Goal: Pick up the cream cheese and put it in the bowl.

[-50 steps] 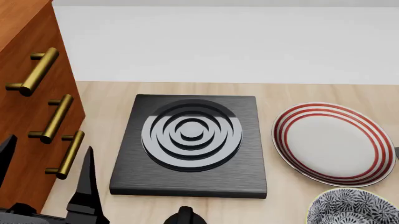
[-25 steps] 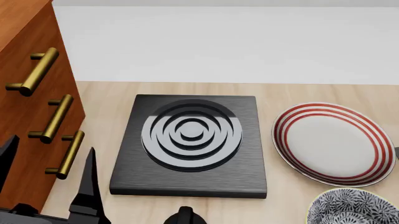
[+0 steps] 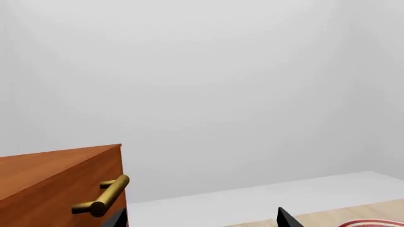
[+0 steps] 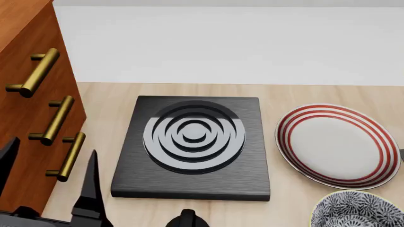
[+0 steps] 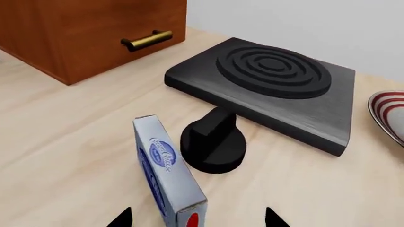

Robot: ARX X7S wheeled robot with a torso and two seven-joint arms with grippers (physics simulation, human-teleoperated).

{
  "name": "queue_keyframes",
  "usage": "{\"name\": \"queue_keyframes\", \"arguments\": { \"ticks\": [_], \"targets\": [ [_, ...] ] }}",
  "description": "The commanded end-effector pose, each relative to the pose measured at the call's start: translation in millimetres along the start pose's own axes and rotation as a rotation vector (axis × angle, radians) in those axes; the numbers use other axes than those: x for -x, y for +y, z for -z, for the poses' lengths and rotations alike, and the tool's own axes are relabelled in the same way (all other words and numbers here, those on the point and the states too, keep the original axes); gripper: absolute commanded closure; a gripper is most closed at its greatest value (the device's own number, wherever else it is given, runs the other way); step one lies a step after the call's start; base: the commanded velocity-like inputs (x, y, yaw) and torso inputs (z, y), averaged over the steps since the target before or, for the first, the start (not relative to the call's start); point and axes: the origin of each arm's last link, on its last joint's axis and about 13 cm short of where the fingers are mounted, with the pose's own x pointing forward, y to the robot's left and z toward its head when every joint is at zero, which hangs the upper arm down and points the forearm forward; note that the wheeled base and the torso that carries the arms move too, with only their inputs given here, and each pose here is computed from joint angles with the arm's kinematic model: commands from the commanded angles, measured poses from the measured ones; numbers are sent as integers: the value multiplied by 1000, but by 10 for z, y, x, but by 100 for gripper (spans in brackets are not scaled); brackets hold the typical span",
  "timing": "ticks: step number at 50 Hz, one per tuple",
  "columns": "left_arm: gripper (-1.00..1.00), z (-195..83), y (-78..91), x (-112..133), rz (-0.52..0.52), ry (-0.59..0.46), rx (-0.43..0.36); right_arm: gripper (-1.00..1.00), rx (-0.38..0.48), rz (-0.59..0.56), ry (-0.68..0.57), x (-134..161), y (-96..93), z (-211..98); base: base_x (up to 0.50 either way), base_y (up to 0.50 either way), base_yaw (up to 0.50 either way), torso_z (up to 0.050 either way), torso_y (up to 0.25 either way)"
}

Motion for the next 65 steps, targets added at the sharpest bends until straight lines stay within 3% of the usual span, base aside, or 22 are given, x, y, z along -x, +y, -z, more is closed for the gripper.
{"name": "queue_keyframes", "arguments": {
  "ticks": [1, 42, 65],
  "targets": [
    [-100, 4, -6, -4, 2, 5, -5, -100, -18, 7, 11, -19, -34, 73, 0, 0, 0, 0, 0],
    [-100, 6, -10, -4, 7, 5, -14, -100, -31, -62, 11, -359, -46, 178, 0, 0, 0, 0, 0],
    [-100, 6, -7, -3, 10, -3, -8, -100, -57, -83, 32, -393, -17, 196, 0, 0, 0, 0, 0]
  ]
}}
